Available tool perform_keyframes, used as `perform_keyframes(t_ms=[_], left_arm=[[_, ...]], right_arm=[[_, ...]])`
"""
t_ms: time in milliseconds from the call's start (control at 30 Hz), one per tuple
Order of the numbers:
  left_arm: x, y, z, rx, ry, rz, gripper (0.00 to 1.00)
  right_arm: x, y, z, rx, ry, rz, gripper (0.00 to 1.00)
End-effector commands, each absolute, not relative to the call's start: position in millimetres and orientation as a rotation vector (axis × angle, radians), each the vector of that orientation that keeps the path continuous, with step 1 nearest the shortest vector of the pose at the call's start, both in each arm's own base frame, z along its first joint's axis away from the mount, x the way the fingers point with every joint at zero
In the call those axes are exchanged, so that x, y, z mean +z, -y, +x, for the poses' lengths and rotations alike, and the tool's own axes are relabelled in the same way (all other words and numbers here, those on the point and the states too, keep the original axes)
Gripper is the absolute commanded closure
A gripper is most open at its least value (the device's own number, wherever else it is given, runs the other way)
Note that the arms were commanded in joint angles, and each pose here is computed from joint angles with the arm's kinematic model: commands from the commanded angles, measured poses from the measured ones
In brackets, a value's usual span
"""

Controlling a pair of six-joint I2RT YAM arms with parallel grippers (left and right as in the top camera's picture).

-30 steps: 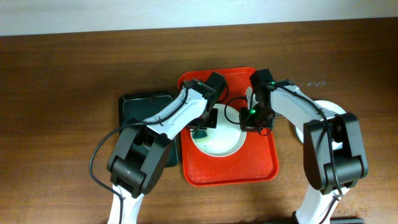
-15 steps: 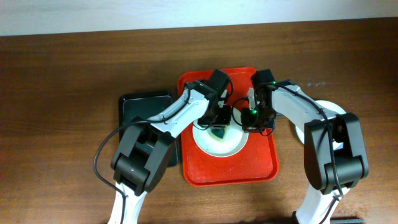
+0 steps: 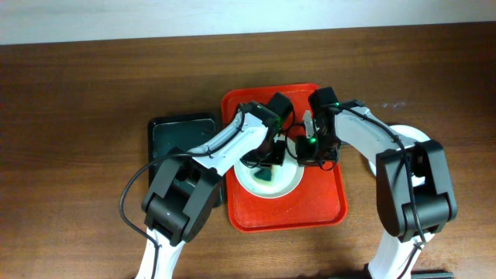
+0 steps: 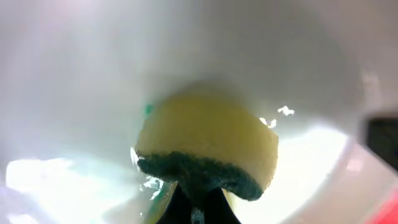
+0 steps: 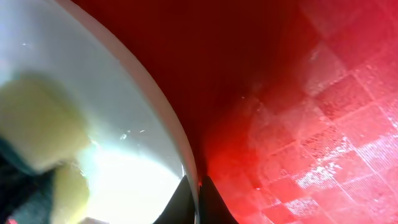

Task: Clean dirty plates on tray and stack at the side
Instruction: 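Scrub the green stain on the white plate with the sponge in the left gripper, then return the sponge to the black tray and retract the left arm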

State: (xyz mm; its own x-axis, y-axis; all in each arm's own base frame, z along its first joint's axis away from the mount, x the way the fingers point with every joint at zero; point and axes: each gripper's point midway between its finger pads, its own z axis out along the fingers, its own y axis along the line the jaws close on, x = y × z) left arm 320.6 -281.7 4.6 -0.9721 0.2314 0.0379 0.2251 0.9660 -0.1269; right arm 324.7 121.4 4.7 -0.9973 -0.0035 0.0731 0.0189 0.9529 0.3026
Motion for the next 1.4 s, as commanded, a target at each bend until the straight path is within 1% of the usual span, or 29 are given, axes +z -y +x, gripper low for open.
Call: perform_keyframes(t_ms=[0,100,300,367,467,533,633,733,833,900,933,1067,1200,1233,1367], left_arm=[[-27.0,182.8,353.1,-0.559,3.133,-0.302,1.0],[-22.2,172.2,360.0,-0.673,3.145,-0.312,1.0],[-17.9,162.6,358.3,-0.755,3.125,-0.307,1.0],[-20.4,167.1,352.2,-0.694,3.109,-0.292,1.0],[-22.9,189.8,341.5,-0.469,3.086,-0.266,1.0],[-16.1,212.6,339.6,-0.286,3.076,-0.246,1.0],[9.1,237.9,343.1,-0.104,3.071,-0.234,1.0],[49.1,247.2,353.2,-0.011,3.097,-0.215,1.0],[87.3,232.7,359.6,-0.002,3.111,-0.176,1.0],[103.7,214.4,364.2,-0.022,3.125,-0.149,1.0],[115.3,187.4,368.4,-0.099,3.138,-0.086,1.0],[126.0,125.6,372.3,-0.31,3.107,0.048,1.0],[118.7,82.4,377.7,-0.368,3.066,0.186,1.0],[104.0,69.5,382.4,-0.359,3.061,0.243,1.0],[62.3,65.0,378.4,-0.29,3.037,0.237,0.97]], right_arm=[[-5.5,-109.1,324.6,-0.374,3.035,-0.039,0.96],[-5.5,-109.1,324.6,-0.374,3.035,-0.039,0.96],[-5.5,-109.2,324.6,-0.375,3.034,-0.039,0.96],[-5.5,-109.2,324.5,-0.375,3.034,-0.039,0.96],[-5.5,-109.0,323.6,-0.373,3.03,-0.04,0.96],[-5.4,-108.6,322.1,-0.37,3.025,-0.041,0.96],[-5.4,-108.4,320.9,-0.368,3.02,-0.042,0.96],[-5.4,-108.4,321.0,-0.368,3.02,-0.042,0.96],[-5.4,-108.4,320.9,-0.368,3.02,-0.042,0.96],[-5.3,-108.3,320.3,-0.366,3.018,-0.043,0.96],[-5.3,-108.3,320.2,-0.366,3.017,-0.043,0.96],[-5.2,-108.3,320.4,-0.366,3.018,-0.043,0.96],[-5.2,-108.3,320.4,-0.366,3.018,-0.043,0.96],[-5.3,-108.3,320.2,-0.366,3.017,-0.043,0.96],[-5.3,-108.3,320.2,-0.367,3.017,-0.043,0.96]])
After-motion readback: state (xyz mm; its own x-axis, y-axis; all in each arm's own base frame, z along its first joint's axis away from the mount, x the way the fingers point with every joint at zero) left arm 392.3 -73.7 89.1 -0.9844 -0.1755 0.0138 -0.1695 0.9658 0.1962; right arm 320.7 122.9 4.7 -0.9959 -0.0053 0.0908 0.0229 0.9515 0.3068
